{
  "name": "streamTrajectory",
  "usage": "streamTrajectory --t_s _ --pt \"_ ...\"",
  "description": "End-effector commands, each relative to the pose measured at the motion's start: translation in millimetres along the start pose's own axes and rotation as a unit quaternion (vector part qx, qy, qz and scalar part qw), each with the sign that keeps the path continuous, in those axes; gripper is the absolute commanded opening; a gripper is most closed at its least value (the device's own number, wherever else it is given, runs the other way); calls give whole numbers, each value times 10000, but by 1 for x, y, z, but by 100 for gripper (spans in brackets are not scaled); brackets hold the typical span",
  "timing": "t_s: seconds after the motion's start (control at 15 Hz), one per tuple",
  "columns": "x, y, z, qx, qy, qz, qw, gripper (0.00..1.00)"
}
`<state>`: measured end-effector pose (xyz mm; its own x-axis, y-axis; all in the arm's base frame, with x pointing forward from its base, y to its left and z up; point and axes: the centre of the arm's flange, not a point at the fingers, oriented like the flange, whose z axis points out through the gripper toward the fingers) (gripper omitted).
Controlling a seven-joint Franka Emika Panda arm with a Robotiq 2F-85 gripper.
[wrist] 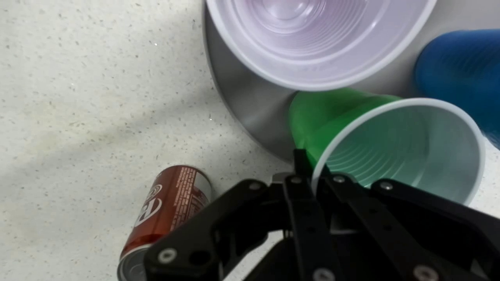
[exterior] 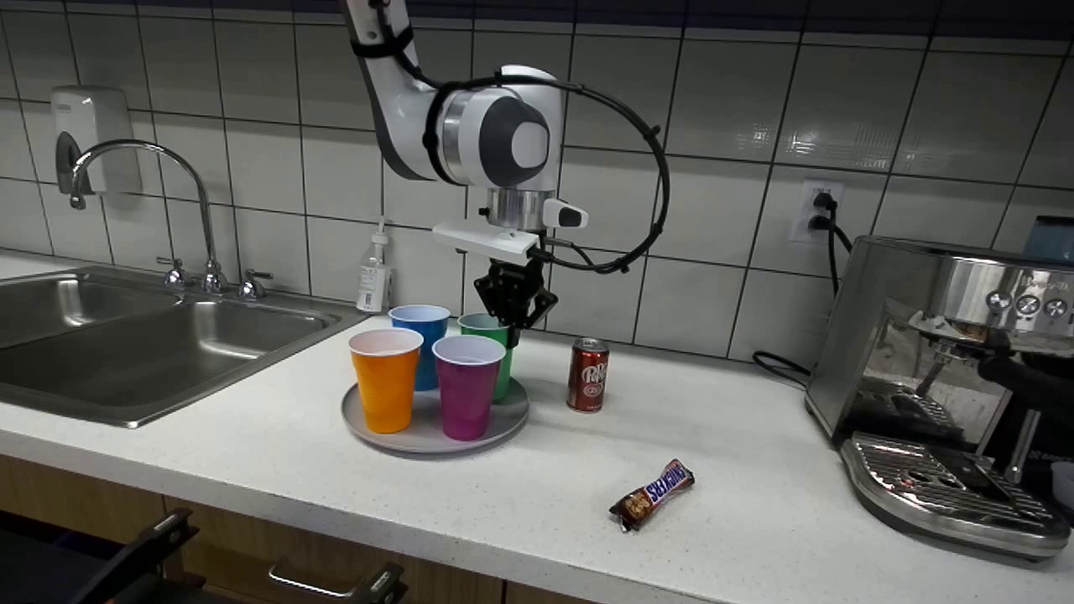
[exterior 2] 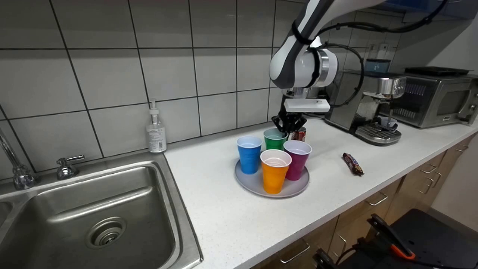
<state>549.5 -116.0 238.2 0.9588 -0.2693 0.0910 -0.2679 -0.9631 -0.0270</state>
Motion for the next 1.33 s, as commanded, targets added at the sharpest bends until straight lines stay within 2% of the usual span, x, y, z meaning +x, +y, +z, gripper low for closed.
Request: streamTrajectory --t_s 0.0,0.2,0.27,0.4,0.93,1.0,1.27 --pt "4 2 4 -2 55 48 10000 1" --pt "4 1 4 5 48 70 10000 1" --pt "4 1 3 6 35 81 10000 29" --pt "4 1 2 13 32 66 10000 36" --pt "6 -1 -6 29 71 35 10000 96" --pt "6 -2 -9 35 97 26 9999 99" --pt "8 -7 -27 90 276 -55 9996 100"
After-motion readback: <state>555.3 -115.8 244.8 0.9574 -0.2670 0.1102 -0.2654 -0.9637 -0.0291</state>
